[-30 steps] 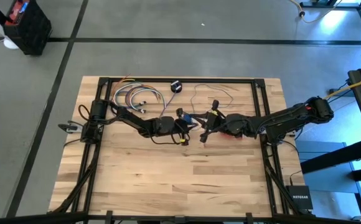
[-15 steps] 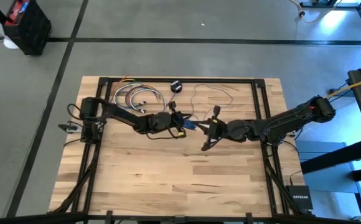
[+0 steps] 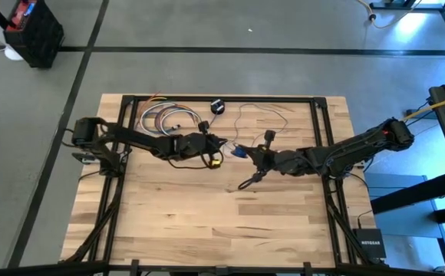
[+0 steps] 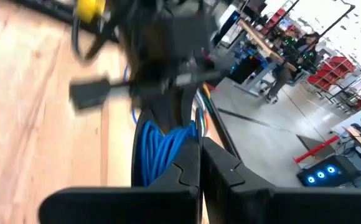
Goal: Coil cords
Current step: Coil the blue wire onto the spool
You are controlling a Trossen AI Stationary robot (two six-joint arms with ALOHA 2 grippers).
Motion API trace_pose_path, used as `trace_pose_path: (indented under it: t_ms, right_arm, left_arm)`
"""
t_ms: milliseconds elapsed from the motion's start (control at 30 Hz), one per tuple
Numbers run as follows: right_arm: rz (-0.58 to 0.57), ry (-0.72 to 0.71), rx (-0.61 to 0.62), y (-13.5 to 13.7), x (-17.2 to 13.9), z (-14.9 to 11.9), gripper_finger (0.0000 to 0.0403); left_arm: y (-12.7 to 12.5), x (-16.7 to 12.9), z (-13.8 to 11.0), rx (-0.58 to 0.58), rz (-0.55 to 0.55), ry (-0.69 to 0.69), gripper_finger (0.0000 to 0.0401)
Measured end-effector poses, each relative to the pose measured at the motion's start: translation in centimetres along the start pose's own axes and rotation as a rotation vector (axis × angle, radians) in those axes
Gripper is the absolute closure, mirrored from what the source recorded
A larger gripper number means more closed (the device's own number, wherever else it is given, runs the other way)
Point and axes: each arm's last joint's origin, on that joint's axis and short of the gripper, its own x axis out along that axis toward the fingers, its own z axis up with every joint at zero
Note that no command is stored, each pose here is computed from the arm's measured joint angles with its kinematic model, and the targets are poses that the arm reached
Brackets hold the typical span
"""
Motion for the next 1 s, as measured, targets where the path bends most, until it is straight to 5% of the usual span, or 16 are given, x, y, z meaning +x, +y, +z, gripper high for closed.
trace_pose_path:
  t_ms: [233, 600, 1000]
  right_arm:
    - [0.012, 0.058, -0.043, 0.2, 0.4, -0.8, 0.04]
    - [-0.064, 0.162, 0.004, -0.5, 3.4, -2.7, 0.04]
    - [-0.032, 0.026, 0.168, -0.5, 4.8, -2.0, 0.04]
  left_arm:
    - [1.3, -2.3, 1.5, -0.097, -0.004, 0.001, 0.04]
    - [-0.2, -4.7, 3.6, -0.172, -0.069, -0.121, 0.04]
    - [-1.2, -4.5, 4.6, -0.294, -0.184, -0.256, 0.04]
